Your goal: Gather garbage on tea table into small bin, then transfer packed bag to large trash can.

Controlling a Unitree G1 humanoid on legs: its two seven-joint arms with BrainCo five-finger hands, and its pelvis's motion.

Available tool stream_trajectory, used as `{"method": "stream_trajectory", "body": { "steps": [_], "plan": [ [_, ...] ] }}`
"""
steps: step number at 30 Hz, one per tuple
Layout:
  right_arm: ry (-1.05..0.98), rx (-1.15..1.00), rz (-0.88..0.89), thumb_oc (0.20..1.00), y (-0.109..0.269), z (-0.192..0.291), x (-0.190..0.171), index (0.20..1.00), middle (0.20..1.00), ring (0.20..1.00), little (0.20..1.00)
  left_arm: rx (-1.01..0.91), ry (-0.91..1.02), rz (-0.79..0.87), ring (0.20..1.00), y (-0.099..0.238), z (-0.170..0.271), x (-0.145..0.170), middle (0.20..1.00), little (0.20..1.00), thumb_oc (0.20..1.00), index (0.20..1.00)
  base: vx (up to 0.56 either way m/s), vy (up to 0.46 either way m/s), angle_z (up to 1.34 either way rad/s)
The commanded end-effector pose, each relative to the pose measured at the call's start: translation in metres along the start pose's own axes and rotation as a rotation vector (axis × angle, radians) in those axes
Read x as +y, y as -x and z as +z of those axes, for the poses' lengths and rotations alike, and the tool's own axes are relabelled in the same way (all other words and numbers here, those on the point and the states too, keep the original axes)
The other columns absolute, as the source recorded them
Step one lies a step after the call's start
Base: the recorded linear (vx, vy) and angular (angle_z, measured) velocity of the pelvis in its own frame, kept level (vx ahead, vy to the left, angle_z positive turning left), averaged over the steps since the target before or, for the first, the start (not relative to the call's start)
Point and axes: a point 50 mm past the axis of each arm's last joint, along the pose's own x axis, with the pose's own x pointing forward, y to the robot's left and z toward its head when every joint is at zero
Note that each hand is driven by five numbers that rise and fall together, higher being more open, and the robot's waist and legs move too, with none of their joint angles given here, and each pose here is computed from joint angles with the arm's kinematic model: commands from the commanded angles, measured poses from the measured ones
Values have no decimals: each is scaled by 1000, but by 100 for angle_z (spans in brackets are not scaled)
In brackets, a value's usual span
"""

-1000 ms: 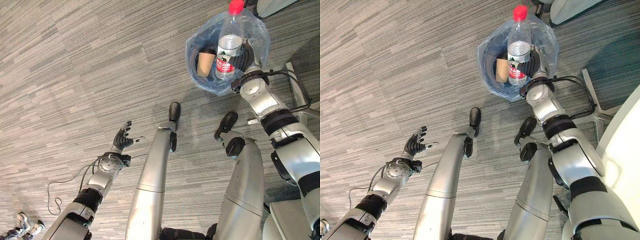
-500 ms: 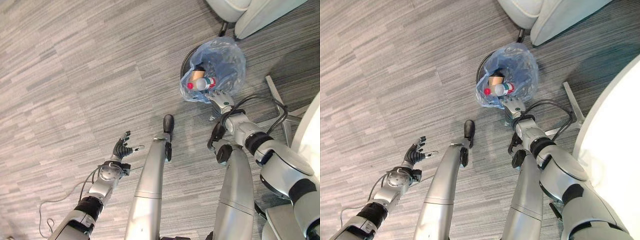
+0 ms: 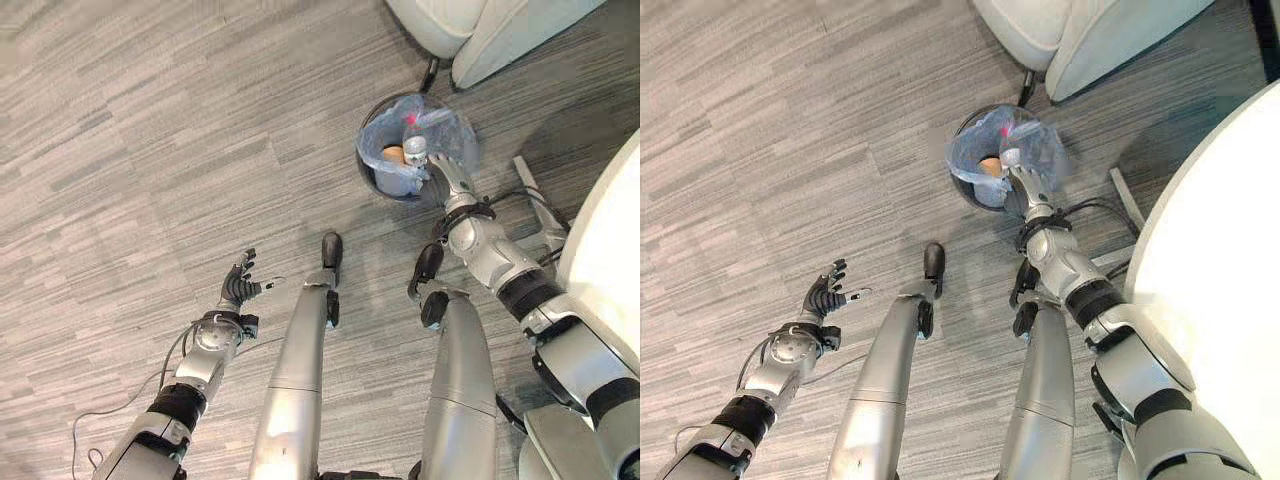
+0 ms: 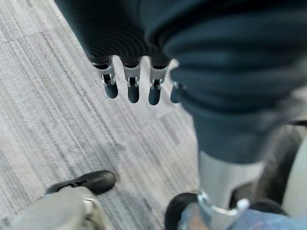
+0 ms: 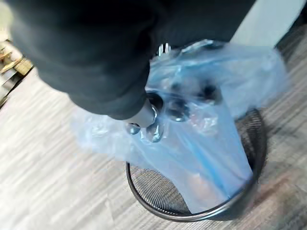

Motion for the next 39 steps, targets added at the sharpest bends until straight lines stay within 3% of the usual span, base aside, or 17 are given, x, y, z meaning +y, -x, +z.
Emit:
{"method": "stream_trajectory", "body": {
  "steps": [1, 2, 4, 6, 13, 23, 39],
  "plan": [
    [-197, -134, -59, 200, 7, 24, -11, 200, 200, 200, 200, 74, -24, 52, 1000, 11, -23, 11, 1000, 1000, 1000, 1000, -42, -1, -1],
    [-446, -150, -25, 200, 26, 32, 4, 200, 200, 200, 200, 112, -28, 54, 1000, 16, -32, 11, 1000, 1000, 1000, 1000, -18, 11, -5],
    [-533, -144, -9, 200, 33, 33, 9, 200, 200, 200, 200, 116, -33, 50, 1000, 17, -34, 11, 1000, 1000, 1000, 1000, -1, 20, -11],
    [-744, -125, 16, 200, 49, 34, 21, 200, 200, 200, 200, 137, -24, 47, 1000, 22, -40, 11, 1000, 1000, 1000, 1000, 35, 30, -13],
    [-997, -148, 99, 200, 78, 39, 31, 200, 200, 200, 200, 206, -36, 29, 1000, 49, -65, 16, 1000, 1000, 1000, 1000, 53, 38, -12],
    [-951, -188, 136, 200, 95, 35, 24, 200, 200, 200, 200, 208, -21, -17, 1000, 72, -72, 15, 1000, 1000, 1000, 1000, 75, 55, -15],
    [-839, -196, 70, 200, 97, 23, 8, 200, 200, 200, 200, 97, -22, -54, 1000, 66, -47, 18, 1000, 1000, 1000, 1000, -150, -129, 9]
  ]
}}
